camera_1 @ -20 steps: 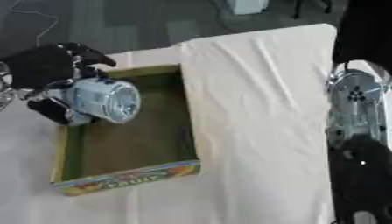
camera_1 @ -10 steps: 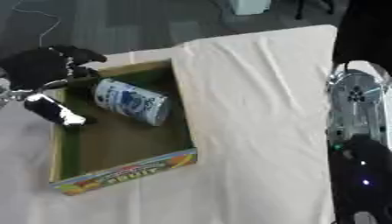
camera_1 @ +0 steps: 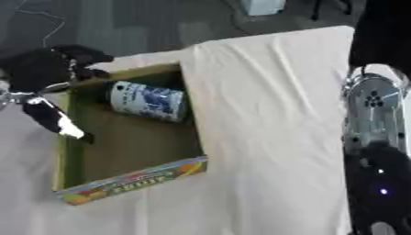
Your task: Pick up objects on the table and place them in the box.
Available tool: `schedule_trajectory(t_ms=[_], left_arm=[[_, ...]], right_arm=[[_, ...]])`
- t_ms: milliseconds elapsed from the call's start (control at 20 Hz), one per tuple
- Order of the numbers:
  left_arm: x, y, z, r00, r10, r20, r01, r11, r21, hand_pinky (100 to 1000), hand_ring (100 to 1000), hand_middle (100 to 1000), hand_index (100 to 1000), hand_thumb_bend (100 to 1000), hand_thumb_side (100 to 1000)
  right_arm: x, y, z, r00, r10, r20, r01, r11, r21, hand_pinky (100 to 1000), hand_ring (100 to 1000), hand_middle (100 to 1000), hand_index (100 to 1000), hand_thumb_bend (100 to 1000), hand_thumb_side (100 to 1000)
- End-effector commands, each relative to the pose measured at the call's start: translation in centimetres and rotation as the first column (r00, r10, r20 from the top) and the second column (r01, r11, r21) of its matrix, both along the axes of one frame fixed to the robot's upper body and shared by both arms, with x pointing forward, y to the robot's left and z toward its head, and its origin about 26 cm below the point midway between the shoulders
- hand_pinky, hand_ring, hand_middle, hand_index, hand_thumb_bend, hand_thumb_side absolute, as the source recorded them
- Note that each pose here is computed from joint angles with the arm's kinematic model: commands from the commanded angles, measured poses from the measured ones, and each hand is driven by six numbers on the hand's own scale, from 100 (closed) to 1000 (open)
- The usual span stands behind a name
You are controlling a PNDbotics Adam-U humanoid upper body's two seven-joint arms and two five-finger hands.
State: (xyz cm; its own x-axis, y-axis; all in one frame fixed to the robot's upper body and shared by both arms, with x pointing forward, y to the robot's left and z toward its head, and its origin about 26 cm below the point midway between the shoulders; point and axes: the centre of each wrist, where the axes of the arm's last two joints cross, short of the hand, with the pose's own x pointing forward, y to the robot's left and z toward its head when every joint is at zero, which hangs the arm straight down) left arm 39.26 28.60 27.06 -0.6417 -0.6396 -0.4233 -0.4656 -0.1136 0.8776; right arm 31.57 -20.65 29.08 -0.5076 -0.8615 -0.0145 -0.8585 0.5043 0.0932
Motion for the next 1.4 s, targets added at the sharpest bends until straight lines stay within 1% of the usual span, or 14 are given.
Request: schedule_trajectory(t_ms=[50,150,200,300,450,500,550,650,750,850,1050,1150,1200,1400], left_arm=[[-4.8,0.1,5.1,0.959,-0.199,0.199,0.255,0.915,-0.312,666,776,831,863,410,880],[-8.1,-0.2,6.4,0.892,-0.309,0.33,0.443,0.741,-0.504,633,756,810,853,370,871],[-9.1,-0.2,6.5,0.858,-0.338,0.387,0.512,0.629,-0.585,566,707,764,833,239,902],[-9.8,0.8,5.2,0.81,-0.364,0.461,0.583,0.411,-0.7,540,690,744,820,200,905],[-9.8,1.6,1.8,0.783,-0.354,0.512,0.595,0.183,-0.783,374,532,571,687,156,874],[-9.8,1.5,0.9,0.755,-0.347,0.556,0.619,0.099,-0.779,341,506,529,619,111,856],[-9.7,1.4,0.3,0.726,-0.347,0.594,0.644,0.04,-0.764,338,505,525,612,132,932],[-9.5,0.9,-0.2,0.666,-0.341,0.663,0.696,-0.034,-0.717,346,514,517,600,103,848],[-9.3,0.5,0.3,0.636,-0.337,0.694,0.732,-0.022,-0.681,351,505,528,597,106,858],[-9.2,-0.1,1.0,0.627,-0.373,0.684,0.748,0.045,-0.662,340,499,522,583,108,856],[-9.0,-0.8,2.0,0.706,-0.326,0.628,0.695,0.152,-0.703,341,495,535,600,107,877],[-9.0,-1.0,2.1,0.749,-0.295,0.593,0.657,0.217,-0.722,335,489,551,682,138,881],[-9.0,-1.0,2.0,0.773,-0.275,0.572,0.632,0.243,-0.736,329,474,582,813,165,889],[-9.0,-0.9,1.6,0.834,-0.207,0.511,0.551,0.261,-0.793,363,493,603,827,145,888]], right_arm=[[-0.3,-0.8,0.4,0.999,-0.035,0.02,0.035,0.999,-0.019,313,416,472,660,100,939],[-0.3,-1.2,0.1,0.998,-0.058,0.015,0.059,0.998,-0.02,313,417,472,661,100,938],[-0.3,-1.6,-0.3,0.997,-0.077,0.007,0.077,0.997,-0.024,310,418,474,663,100,934],[-0.3,-2.4,-1.1,0.993,-0.122,-0.003,0.122,0.992,-0.035,307,419,474,664,100,931],[-0.4,-3.6,-2.3,0.983,-0.185,-0.01,0.184,0.982,-0.038,295,413,466,655,100,892],[-0.5,-4.2,-3.1,0.976,-0.217,-0.015,0.216,0.975,-0.042,292,414,468,656,100,924],[-0.6,-4.6,-3.8,0.97,-0.243,-0.016,0.242,0.969,-0.05,291,416,468,658,100,879],[-0.8,-5.5,-5.3,0.956,-0.291,-0.022,0.289,0.954,-0.083,286,418,472,662,100,919],[-1.3,-6.4,-7.0,0.94,-0.339,-0.031,0.332,0.933,-0.141,280,427,478,669,100,911],[-1.7,-7.2,-8.5,0.925,-0.378,-0.035,0.365,0.912,-0.189,275,427,479,669,100,907],[-2.4,-8.2,-9.9,0.905,-0.425,-0.002,0.411,0.876,-0.252,272,428,479,668,100,907],[-2.5,-8.3,-10.1,0.903,-0.429,0.014,0.417,0.869,-0.268,271,428,478,667,100,906],[-2.4,-8.2,-10.1,0.904,-0.427,0.018,0.416,0.87,-0.264,273,424,476,662,100,909],[-2.2,-7.8,-9.5,0.914,-0.405,0.023,0.399,0.887,-0.232,276,423,475,661,100,913]])
